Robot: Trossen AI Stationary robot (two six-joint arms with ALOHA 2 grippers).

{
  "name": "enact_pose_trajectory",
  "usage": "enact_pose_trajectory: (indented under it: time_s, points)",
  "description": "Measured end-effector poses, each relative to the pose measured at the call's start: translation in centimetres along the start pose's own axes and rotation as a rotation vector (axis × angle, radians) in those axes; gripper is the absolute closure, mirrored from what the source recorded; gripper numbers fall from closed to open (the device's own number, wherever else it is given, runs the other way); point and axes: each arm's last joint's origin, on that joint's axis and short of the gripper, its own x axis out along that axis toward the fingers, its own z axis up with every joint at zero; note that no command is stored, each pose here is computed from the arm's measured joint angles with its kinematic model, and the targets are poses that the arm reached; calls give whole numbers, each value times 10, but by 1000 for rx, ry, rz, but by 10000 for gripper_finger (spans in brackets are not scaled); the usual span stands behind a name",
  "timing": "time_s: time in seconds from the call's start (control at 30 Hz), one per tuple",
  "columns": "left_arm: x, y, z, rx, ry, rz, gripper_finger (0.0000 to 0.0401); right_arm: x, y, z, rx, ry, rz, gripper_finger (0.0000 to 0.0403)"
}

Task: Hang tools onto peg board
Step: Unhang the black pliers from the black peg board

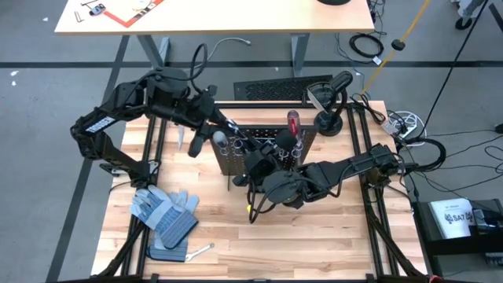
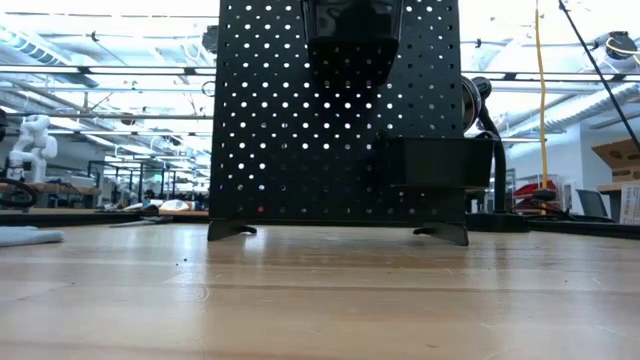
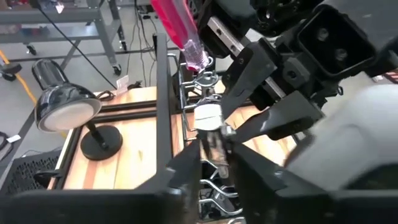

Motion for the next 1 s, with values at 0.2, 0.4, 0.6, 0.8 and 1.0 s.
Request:
enact_pose_trajectory:
  time_s: [0.2,0.4,0.6,0.8,1.0]
  points:
    - [-2,-1,0,-8,-6,-10,370,0,0,0,-3,0,-1,372]
    - [-1,0,2,6,-22,-13,345,0,0,0,2,1,-5,372]
    - [-1,0,6,25,-66,-11,282,0,0,0,4,-3,14,372]
    - [-2,0,9,28,-93,-11,312,1,1,1,9,-7,28,372]
    - [-2,0,8,1,-87,-24,362,1,1,0,0,-6,29,372]
